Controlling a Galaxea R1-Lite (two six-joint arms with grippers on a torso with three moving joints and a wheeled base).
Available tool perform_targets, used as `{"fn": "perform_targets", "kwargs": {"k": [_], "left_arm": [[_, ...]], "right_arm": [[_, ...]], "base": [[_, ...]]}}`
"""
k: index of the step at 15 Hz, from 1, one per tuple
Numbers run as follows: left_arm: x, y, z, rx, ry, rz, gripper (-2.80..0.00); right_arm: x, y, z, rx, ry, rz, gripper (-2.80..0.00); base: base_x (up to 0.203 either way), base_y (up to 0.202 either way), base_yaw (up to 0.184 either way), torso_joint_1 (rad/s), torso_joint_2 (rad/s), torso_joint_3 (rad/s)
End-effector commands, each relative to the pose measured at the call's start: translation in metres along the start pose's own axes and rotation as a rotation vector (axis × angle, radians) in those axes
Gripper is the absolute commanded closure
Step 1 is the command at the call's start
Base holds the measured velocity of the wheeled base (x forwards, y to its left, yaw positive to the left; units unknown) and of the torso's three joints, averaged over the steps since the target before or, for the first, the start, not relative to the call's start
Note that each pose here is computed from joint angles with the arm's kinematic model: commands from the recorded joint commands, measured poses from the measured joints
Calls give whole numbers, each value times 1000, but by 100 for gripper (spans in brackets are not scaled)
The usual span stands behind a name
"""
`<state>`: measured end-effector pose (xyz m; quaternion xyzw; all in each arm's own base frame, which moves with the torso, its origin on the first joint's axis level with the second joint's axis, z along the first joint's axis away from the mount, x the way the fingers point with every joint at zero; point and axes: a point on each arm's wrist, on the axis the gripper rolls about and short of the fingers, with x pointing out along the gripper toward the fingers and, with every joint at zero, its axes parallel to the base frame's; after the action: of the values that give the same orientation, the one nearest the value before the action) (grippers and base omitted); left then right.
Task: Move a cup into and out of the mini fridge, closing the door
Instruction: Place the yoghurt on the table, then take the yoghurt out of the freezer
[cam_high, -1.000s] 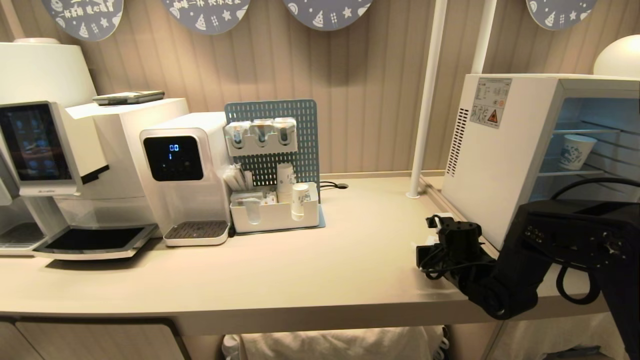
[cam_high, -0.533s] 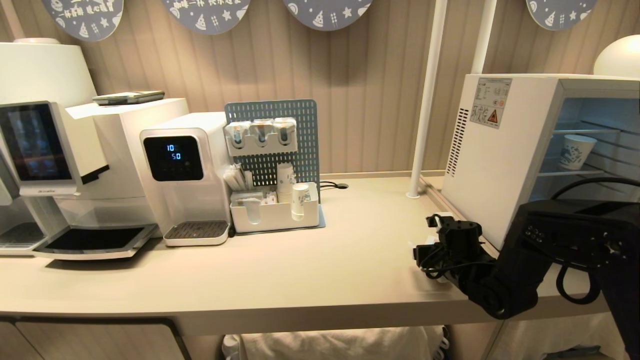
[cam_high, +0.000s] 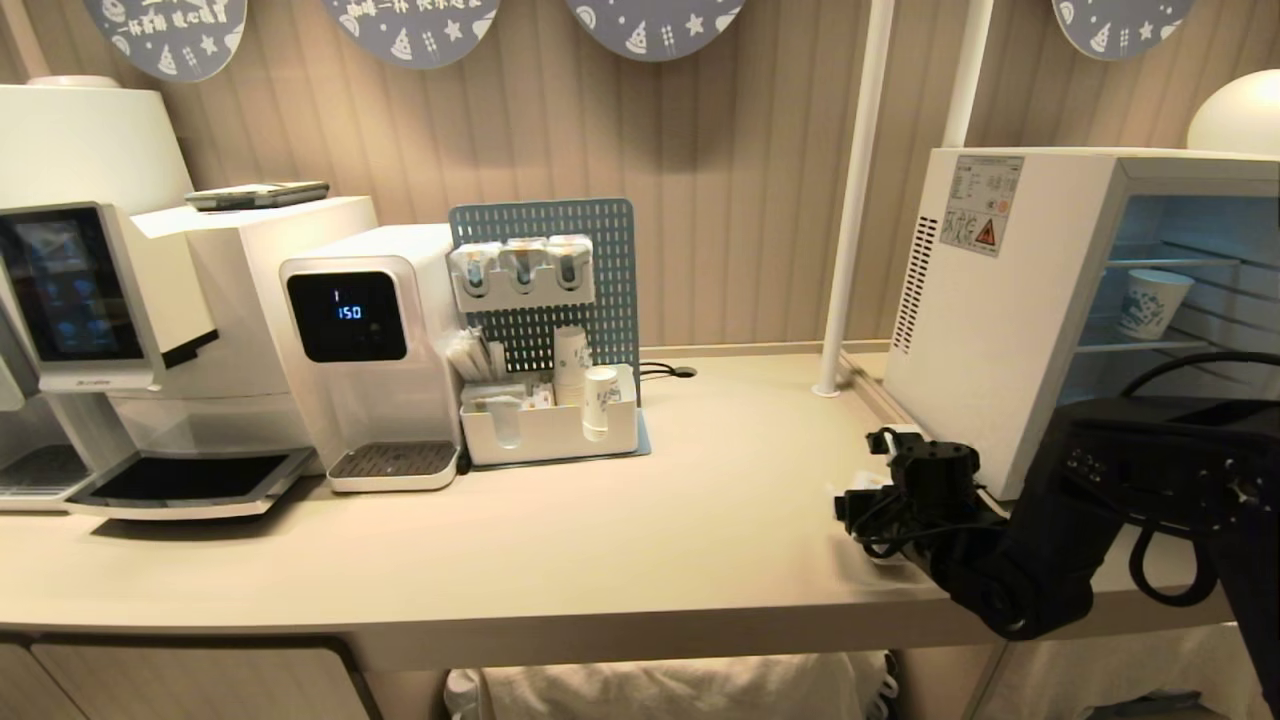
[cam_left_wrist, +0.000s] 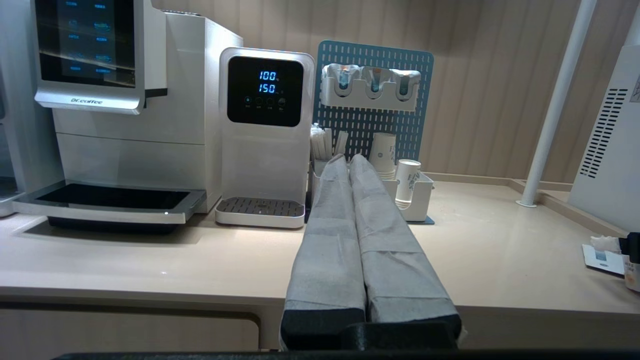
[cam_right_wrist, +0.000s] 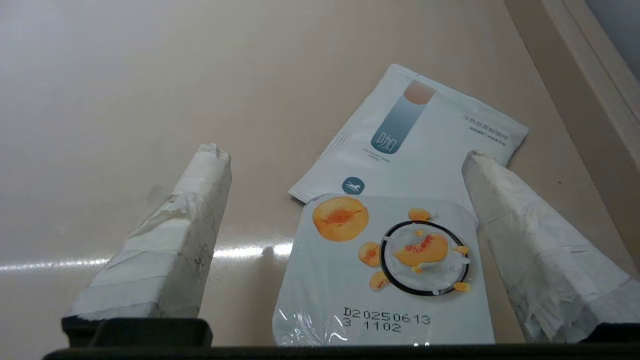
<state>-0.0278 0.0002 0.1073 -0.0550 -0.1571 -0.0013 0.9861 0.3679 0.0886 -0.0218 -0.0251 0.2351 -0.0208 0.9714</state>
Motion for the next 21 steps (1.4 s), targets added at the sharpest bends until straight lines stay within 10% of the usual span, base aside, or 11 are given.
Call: {"fn": "perform_targets", "kwargs": {"k": [1, 9, 14, 15, 16, 21], "left_arm": [[0, 1, -11, 0, 37, 5, 0], [0, 1, -11, 0, 38, 5, 0], [1, 1, -11, 0, 38, 6, 0], [1, 1, -11, 0, 38, 6, 0], [0, 1, -11, 0, 38, 6, 0], [1, 1, -11, 0, 38, 6, 0]], "right_arm": [[-7, -2, 6, 9, -13, -1, -280], [-31, -8, 14, 16, -19, -1, -280], [-105, -23, 68, 96, -188, 28, -280], [-127, -27, 81, 108, -237, 38, -222], [-153, -31, 92, 120, -286, 49, 0], [-294, -70, 121, 175, -424, -5, 0]], "base": [[0, 0, 0, 0, 0, 0], [0, 0, 0, 0, 0, 0], [0, 0, 0, 0, 0, 0], [0, 0, 0, 0, 0, 0], [0, 0, 0, 0, 0, 0], [0, 0, 0, 0, 0, 0]]}}
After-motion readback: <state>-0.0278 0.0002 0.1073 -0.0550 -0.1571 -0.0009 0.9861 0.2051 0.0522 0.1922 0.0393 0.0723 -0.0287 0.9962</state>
